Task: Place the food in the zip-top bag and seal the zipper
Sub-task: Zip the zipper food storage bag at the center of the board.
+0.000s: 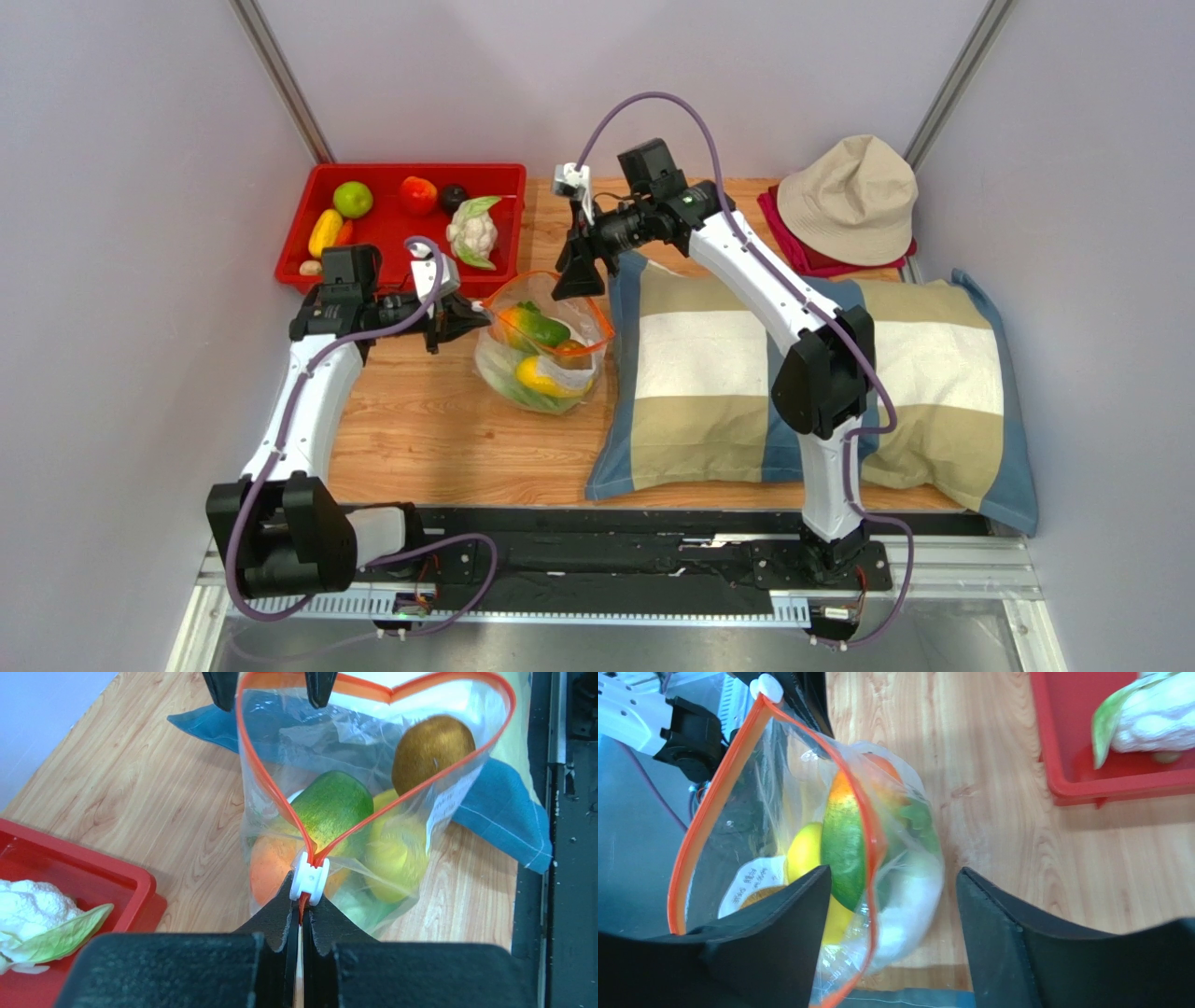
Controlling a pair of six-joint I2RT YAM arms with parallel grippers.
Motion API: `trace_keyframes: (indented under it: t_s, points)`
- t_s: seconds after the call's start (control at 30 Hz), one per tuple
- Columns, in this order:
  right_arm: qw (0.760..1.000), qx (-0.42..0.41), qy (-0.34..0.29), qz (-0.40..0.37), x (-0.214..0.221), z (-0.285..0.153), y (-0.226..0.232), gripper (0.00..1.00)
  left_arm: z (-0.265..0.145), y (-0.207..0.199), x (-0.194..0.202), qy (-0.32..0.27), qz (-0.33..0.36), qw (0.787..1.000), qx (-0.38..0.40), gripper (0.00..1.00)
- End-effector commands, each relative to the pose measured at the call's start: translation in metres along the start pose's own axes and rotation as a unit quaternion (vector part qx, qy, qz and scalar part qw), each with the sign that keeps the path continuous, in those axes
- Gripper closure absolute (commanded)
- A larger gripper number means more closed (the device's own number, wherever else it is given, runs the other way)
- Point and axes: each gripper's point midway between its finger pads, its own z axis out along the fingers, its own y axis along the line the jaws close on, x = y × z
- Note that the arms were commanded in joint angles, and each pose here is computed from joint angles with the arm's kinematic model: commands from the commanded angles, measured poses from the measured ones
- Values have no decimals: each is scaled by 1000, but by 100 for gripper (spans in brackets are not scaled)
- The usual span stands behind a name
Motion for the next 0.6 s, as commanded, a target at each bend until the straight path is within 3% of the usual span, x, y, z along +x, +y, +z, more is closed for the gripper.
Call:
trace_keyframes:
  t_s: [0.0, 0.1, 0.37, 0.57]
  points:
    - [993, 38, -79, -78, -77, -33, 28, 26, -7, -6, -33, -17, 13, 1000, 7, 100]
    - [988, 27, -98, -112, -87, -27, 47, 25, -8, -5, -35, -15, 12, 1000, 10, 100]
    - [974, 11, -120, -194, -104, 10, 81, 41, -8, -3, -33, -1, 1, 1000, 11, 100]
    - [968, 11, -145, -206, -116, 30, 90, 53, -11, -5, -32, 8, -7, 1000, 7, 100]
